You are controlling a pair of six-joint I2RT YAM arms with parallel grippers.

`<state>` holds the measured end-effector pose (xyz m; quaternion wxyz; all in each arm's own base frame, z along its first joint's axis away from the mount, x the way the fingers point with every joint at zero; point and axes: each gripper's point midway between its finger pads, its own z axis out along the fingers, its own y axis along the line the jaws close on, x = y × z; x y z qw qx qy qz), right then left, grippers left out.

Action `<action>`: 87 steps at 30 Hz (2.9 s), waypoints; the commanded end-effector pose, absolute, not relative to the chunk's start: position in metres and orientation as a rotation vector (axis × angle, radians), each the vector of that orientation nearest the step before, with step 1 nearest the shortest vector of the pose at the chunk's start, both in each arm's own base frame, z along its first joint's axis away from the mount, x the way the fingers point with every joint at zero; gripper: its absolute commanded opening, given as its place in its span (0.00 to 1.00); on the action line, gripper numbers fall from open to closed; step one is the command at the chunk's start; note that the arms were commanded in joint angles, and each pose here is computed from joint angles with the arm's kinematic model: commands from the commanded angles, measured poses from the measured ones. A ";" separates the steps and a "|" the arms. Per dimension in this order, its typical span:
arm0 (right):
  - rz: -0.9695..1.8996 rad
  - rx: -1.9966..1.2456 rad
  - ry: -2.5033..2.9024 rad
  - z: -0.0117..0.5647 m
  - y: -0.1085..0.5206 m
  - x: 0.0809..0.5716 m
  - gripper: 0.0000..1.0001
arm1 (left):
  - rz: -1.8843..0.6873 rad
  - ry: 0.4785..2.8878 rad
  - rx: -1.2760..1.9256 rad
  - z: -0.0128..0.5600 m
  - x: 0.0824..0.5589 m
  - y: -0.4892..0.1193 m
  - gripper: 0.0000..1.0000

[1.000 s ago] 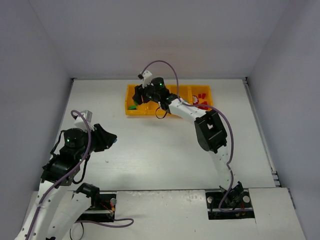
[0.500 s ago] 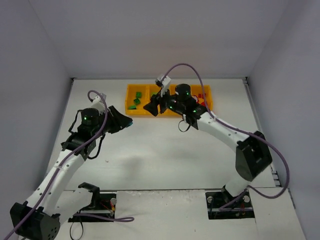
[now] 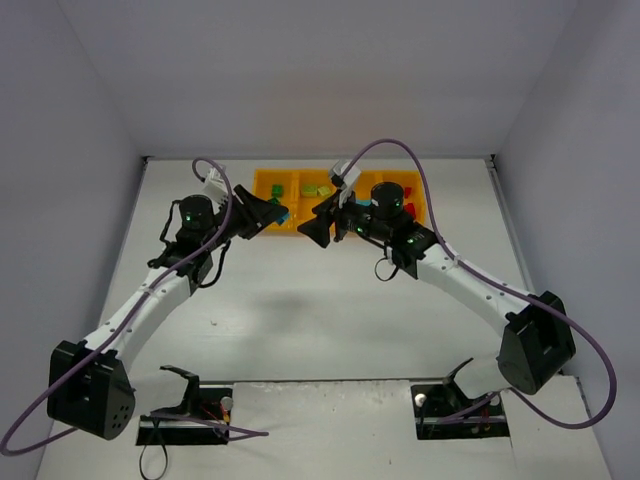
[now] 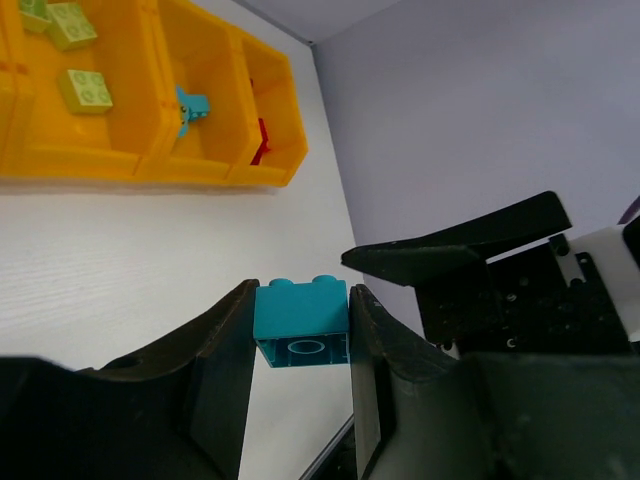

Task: Sort the legos into containers by color

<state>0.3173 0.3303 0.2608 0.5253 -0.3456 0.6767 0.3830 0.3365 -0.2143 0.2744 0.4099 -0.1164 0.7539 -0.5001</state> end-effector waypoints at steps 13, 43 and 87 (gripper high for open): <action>0.887 -0.793 1.464 0.315 0.341 0.319 0.58 | -1.399 1.673 -0.186 0.357 0.341 -0.242 0.00; 0.863 -0.745 1.473 0.316 0.351 0.336 0.22 | -1.437 1.717 -0.155 0.343 0.339 -0.267 0.00; 0.340 -0.120 2.037 0.159 0.217 0.539 0.30 | -0.346 1.858 -0.267 0.252 0.251 -0.063 0.88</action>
